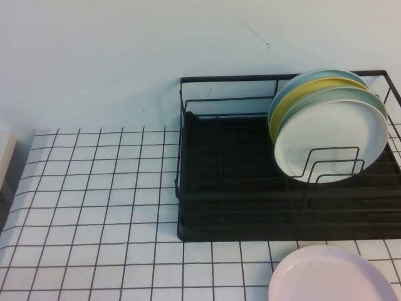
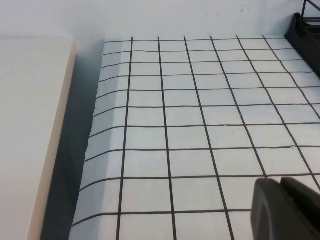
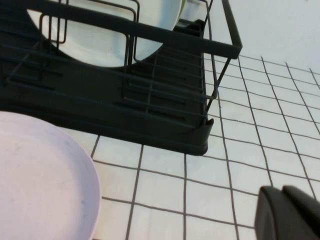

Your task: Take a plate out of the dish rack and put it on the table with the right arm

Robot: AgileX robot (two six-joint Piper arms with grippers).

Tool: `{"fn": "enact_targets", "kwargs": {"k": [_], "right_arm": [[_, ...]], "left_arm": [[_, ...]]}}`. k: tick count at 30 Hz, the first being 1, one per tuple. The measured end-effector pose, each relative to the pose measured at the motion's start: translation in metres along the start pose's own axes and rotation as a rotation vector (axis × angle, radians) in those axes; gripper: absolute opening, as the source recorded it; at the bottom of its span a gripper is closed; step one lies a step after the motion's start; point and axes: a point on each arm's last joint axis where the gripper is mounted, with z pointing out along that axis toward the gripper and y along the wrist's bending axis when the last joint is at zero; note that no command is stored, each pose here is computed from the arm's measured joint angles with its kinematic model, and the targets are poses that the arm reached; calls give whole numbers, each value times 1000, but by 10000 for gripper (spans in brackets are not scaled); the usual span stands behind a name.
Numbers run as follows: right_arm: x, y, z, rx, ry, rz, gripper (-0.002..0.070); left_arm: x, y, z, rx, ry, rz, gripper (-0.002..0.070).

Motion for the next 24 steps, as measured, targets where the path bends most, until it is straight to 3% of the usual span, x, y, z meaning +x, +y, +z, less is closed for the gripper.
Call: {"fn": "enact_targets", "kwargs": {"k": [11, 24], "right_arm": [[0, 0, 0, 1, 0, -5, -2], [0, 0, 0, 1, 0, 93, -2]], "left_arm": [[0, 0, 0, 0, 0, 4, -3], [0, 0, 0, 0, 0, 4, -3]]}}
